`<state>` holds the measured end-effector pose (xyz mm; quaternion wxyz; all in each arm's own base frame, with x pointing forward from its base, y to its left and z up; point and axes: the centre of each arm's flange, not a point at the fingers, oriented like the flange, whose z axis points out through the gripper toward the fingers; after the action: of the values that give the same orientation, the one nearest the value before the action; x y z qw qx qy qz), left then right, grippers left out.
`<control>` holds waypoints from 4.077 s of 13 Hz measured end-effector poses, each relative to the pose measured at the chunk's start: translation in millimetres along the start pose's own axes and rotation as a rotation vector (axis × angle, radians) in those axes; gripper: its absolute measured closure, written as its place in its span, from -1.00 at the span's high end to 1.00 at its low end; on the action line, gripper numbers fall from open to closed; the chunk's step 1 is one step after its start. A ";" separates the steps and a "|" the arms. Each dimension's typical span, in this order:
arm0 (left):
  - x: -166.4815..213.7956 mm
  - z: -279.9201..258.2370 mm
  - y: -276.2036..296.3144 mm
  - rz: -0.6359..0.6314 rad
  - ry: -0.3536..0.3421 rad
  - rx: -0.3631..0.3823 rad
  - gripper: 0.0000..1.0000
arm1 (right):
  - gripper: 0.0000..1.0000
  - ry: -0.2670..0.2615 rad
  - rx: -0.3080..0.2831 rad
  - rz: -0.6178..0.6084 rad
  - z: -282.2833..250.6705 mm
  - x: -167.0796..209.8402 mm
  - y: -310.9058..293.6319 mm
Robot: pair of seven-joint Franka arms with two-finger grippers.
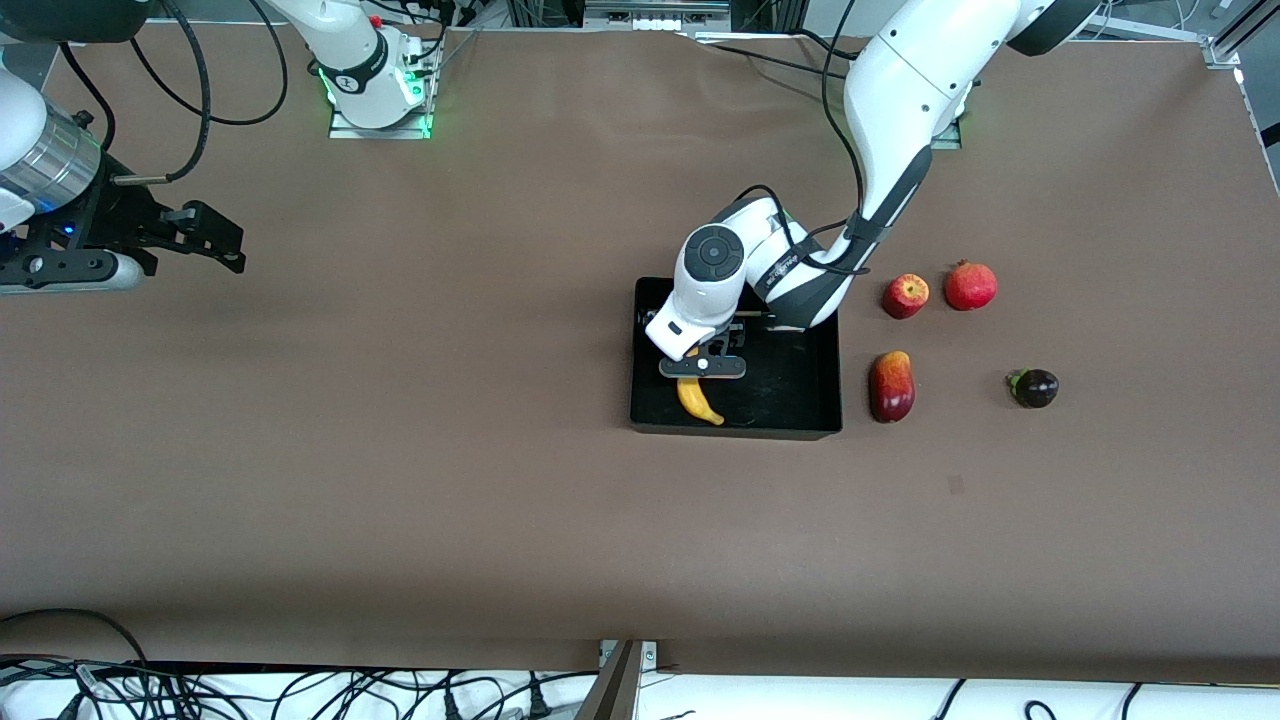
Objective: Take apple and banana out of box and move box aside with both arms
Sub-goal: 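Move the left gripper into the box and grasp the yellow banana, then lift the banana out and carry it toward the mango and plum, then lower the banana onto the table and open the left gripper, then raise the left gripper away while the right gripper reaches the box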
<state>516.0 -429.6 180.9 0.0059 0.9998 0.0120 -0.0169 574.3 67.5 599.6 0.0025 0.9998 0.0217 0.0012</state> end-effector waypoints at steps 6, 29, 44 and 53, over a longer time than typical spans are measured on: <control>18.8 -19.3 -6.3 -0.025 0.030 -0.013 -0.32 | 1.00 0.000 0.000 0.000 0.0 0.0 0.0; 117.5 -81.9 -426.3 0.470 -0.146 0.070 -0.32 | 1.00 0.000 0.000 0.000 0.1 0.0 0.0; 105.9 -210.4 -352.9 0.385 -0.243 0.035 1.00 | 1.00 -0.043 -0.001 -0.001 24.7 9.9 -0.4; 77.5 -405.2 -353.4 0.202 -0.148 0.043 1.00 | 1.00 -0.101 0.034 -0.129 129.1 24.6 -175.4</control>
<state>598.6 -69.5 579.2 -0.0130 0.9918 -0.0896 -0.0905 591.6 243.2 469.7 -0.0134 0.9950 0.0857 -0.0499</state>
